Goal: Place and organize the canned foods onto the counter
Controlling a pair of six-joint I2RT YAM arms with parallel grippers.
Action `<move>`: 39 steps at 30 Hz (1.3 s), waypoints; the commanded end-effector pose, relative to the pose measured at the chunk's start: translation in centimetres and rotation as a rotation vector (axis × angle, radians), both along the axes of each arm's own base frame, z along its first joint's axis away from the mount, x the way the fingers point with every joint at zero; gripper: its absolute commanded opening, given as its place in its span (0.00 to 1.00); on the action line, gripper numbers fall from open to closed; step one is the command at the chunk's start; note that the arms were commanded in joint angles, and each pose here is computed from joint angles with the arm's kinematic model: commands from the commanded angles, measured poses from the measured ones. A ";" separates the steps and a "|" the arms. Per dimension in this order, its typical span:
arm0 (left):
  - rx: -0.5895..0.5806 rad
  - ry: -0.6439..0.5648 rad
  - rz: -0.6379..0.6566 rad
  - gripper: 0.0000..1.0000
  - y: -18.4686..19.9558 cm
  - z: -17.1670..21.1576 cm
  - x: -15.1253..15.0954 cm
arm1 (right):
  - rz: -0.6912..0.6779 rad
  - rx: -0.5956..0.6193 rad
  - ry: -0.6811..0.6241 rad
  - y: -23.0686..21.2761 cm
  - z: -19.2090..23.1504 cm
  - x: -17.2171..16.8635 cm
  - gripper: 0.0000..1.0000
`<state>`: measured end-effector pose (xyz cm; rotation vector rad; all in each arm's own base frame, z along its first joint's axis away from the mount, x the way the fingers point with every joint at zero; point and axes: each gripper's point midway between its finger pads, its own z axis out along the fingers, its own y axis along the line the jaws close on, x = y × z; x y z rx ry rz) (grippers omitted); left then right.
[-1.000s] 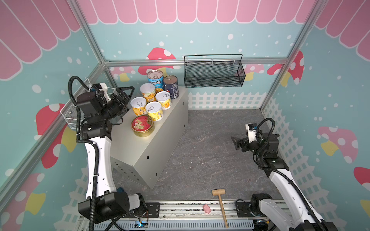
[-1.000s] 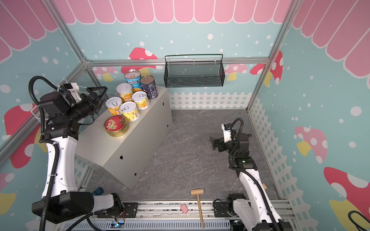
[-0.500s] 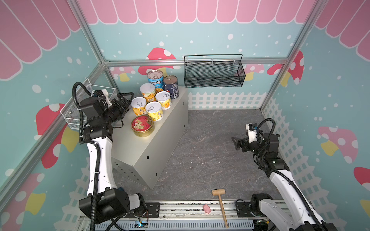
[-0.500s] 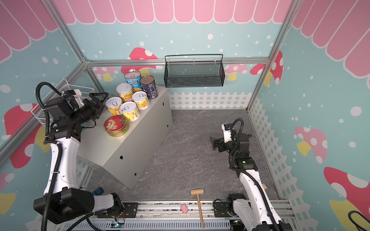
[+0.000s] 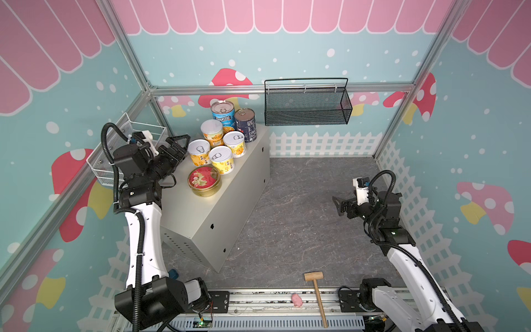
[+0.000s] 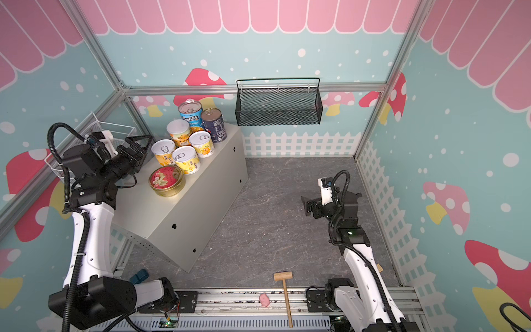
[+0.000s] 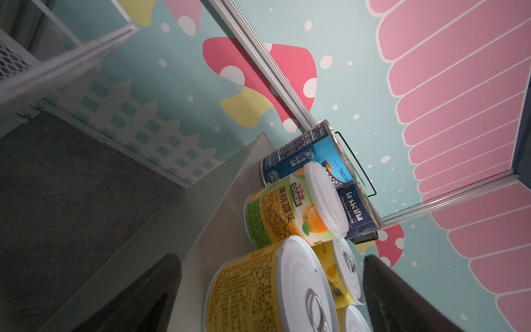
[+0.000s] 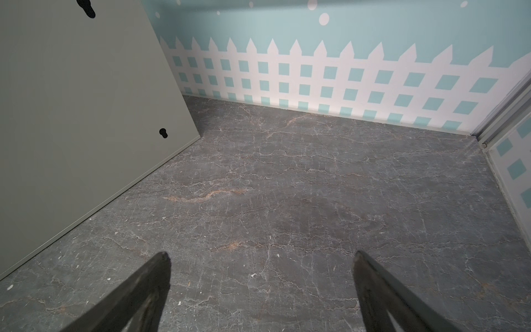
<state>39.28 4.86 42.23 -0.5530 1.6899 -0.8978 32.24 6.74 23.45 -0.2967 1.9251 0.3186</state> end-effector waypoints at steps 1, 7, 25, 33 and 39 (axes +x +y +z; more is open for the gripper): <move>-0.054 0.128 0.042 1.00 1.7 -3.6 0.9 | 0.019 -0.014 -0.025 0.2 0.9 -0.2 0.99; -0.055 0.129 0.034 0.99 1.8 -3.7 1.1 | 0.018 -0.016 -0.021 0.2 0.6 -0.1 1.00; -0.131 0.155 -0.024 0.99 -2.3 -4.0 -2.8 | 0.040 -0.009 -0.028 0.5 1.0 0.1 0.99; -0.157 0.163 -0.093 0.99 -5.1 -4.6 -4.3 | 0.043 -0.006 -0.033 0.6 1.2 -0.1 0.99; -0.171 0.155 -0.150 0.99 -7.5 -4.8 -5.5 | 0.045 -0.005 -0.032 0.6 1.1 -0.1 1.00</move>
